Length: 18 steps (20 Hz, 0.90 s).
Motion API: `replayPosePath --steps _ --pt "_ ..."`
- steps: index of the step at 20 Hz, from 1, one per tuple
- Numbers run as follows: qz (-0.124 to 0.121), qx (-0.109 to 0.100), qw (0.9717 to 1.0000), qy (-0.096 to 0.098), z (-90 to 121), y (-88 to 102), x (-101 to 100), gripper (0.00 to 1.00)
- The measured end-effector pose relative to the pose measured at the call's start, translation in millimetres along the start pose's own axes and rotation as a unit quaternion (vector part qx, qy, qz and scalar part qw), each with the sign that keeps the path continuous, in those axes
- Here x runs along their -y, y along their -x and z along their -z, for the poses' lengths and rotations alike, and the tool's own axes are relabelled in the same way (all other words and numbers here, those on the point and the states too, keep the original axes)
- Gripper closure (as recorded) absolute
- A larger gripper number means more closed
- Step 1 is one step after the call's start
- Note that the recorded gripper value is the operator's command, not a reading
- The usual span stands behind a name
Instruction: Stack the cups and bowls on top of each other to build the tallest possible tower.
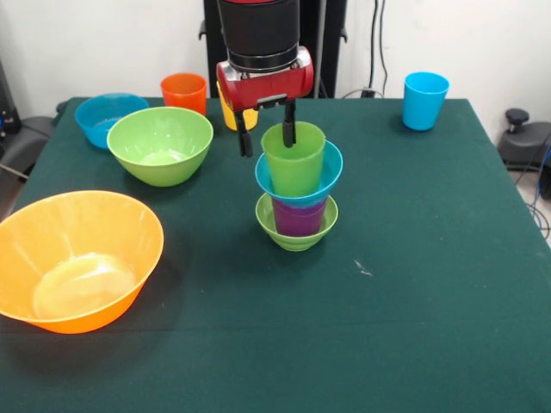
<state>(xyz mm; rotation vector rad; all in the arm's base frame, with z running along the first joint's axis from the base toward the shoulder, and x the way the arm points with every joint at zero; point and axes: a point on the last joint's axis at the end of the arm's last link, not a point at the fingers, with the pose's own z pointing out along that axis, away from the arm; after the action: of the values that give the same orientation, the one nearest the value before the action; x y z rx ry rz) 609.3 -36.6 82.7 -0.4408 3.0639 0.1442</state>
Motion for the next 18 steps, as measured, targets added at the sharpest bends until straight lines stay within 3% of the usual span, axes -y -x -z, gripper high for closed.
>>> replayPosePath --steps 18 --pt "-0.002 0.003 1.0000 -0.001 5.4 -1.6 2.8 0.00"
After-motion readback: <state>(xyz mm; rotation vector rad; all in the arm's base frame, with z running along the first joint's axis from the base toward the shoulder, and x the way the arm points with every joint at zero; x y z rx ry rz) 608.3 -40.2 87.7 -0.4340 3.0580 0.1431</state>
